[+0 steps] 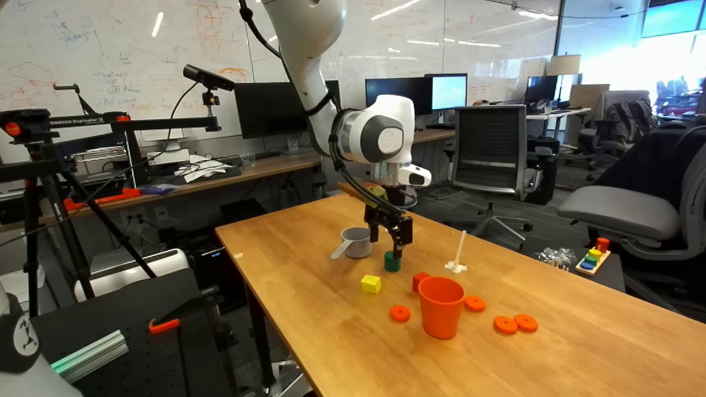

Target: Put the three blocks in the gray measuring cup

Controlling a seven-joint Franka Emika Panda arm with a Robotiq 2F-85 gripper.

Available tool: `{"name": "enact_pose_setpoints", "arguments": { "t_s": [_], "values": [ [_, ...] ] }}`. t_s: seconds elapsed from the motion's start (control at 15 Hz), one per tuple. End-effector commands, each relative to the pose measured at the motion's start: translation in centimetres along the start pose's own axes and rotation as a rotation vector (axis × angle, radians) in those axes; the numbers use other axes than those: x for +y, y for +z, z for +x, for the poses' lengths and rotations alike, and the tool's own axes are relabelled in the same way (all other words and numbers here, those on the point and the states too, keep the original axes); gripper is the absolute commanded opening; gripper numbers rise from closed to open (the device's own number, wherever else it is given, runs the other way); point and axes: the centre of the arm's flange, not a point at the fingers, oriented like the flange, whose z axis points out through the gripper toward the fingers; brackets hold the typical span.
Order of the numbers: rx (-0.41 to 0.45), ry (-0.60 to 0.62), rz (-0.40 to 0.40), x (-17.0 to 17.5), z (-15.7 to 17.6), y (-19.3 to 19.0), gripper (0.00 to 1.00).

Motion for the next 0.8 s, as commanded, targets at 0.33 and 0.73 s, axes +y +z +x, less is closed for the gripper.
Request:
{"name": "enact_pose_setpoints", "arguments": {
  "t_s": [0.33,0.73],
  "values": [
    [-0.035,-0.022,-0.012,-3.2,5.9,3.1,0.73],
    [-0.051,0.011,0.005,-2.0,6.2,1.4,0.27]
  ]
}}
